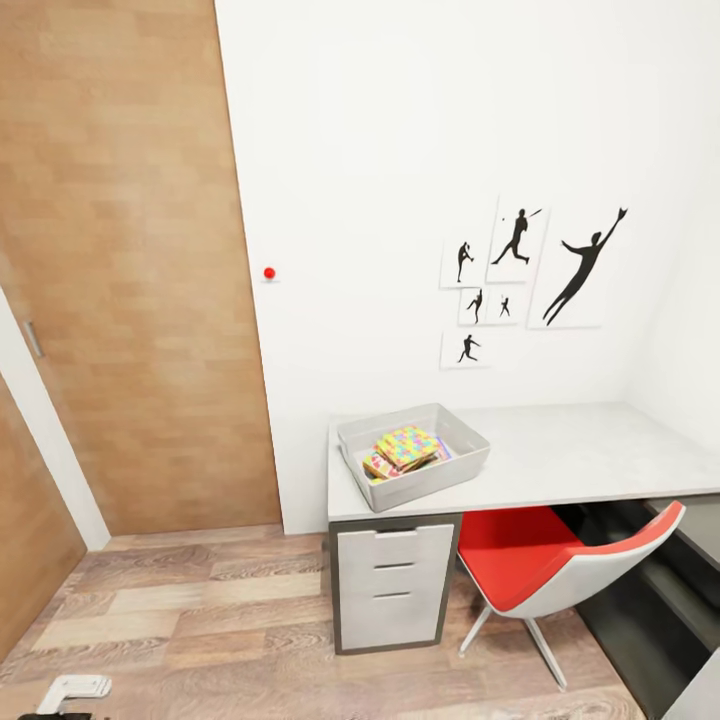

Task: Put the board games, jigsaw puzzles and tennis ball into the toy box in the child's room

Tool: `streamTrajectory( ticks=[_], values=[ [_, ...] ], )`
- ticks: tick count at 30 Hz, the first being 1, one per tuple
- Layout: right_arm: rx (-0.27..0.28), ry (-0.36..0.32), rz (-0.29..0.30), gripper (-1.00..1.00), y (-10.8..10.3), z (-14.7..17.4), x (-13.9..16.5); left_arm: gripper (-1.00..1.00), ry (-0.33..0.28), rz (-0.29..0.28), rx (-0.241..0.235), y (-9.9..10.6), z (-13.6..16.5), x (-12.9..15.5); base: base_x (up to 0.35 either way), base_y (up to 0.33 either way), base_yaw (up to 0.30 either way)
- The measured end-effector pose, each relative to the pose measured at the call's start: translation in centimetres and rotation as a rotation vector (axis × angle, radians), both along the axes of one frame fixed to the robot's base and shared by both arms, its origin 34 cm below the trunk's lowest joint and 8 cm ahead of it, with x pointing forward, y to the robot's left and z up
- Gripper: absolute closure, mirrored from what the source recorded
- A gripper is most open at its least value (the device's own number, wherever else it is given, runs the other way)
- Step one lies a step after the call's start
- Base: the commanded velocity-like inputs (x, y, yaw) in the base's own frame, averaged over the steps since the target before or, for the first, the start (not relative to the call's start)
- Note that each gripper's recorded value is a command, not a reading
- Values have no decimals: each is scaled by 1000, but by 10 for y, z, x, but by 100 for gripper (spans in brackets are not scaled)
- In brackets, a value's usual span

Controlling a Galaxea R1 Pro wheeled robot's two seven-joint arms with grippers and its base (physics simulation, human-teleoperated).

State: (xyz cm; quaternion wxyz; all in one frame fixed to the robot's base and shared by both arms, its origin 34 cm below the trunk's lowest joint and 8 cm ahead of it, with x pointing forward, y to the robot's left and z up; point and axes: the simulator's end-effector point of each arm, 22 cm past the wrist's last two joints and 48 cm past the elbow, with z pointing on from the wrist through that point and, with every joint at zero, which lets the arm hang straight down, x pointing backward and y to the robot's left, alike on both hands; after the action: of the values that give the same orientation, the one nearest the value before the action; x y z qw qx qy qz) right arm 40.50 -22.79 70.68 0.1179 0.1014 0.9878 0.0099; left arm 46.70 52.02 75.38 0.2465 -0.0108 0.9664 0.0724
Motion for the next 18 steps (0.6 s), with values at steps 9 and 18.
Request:
streamTrajectory(
  ticks=[9,18],
  values=[
    [-29,26,-25,-100,-10,-21,-24,-100,91,6,6,-44,-48,-54,0,0,0],
    [-90,32,3,-100,-20,-45,-57,-100,105,0,31,-80,-76,-94,0,0,0]
  ],
)
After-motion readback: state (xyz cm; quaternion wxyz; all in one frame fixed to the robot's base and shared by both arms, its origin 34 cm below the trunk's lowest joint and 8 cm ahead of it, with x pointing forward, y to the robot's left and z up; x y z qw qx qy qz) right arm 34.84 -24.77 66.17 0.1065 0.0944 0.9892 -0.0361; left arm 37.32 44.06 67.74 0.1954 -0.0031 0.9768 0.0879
